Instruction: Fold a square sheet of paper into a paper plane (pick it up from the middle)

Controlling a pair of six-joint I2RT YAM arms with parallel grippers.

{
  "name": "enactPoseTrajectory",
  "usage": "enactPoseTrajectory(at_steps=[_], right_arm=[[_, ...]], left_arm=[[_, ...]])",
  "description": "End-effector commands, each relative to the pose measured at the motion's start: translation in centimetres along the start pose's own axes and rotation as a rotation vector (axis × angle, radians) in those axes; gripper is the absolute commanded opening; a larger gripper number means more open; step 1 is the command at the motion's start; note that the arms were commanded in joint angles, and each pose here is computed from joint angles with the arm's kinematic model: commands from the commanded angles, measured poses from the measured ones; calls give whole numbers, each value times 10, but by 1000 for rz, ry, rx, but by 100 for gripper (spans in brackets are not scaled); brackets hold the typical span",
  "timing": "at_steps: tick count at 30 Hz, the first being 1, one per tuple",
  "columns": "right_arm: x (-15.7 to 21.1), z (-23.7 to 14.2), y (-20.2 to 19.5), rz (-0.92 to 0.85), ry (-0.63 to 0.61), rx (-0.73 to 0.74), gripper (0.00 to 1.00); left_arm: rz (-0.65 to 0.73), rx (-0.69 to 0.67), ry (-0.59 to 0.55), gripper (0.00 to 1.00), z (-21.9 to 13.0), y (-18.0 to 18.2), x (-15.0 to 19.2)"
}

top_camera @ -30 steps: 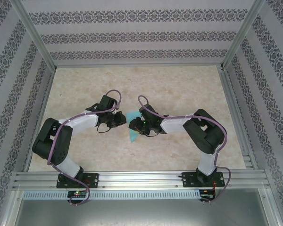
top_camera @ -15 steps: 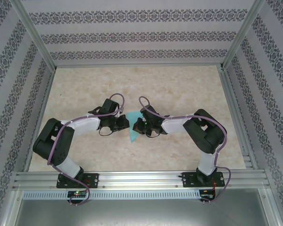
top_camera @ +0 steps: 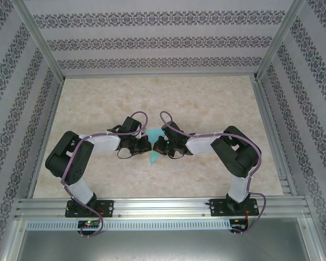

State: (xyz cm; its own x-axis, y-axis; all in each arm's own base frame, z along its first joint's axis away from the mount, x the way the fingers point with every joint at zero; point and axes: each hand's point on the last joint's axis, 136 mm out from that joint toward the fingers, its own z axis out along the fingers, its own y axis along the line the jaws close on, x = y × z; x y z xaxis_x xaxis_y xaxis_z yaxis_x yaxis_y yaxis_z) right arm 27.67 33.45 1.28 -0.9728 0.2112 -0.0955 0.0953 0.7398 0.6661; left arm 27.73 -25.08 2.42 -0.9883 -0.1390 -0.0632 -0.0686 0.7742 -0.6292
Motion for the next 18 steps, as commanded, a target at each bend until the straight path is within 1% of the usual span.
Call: enactPoseTrajectory(at_steps=[1, 6, 12, 15, 18], right_arm=[[7, 3, -35, 27, 20, 110, 0], [4, -1, -22, 4, 6, 54, 0], [-12, -31, 27, -124, -69, -119, 0], [-13, -41, 31, -162, -95, -142, 0], [-10, -40, 22, -165, -85, -135, 0]], left_arm=[[16, 6, -37, 2, 3, -8, -11], [6, -60, -42, 1, 5, 6, -11], [3, -114, -27, 0, 7, 21, -4], [7, -125, -20, 0, 9, 25, -1], [12, -130, -9, 0, 11, 26, 3]])
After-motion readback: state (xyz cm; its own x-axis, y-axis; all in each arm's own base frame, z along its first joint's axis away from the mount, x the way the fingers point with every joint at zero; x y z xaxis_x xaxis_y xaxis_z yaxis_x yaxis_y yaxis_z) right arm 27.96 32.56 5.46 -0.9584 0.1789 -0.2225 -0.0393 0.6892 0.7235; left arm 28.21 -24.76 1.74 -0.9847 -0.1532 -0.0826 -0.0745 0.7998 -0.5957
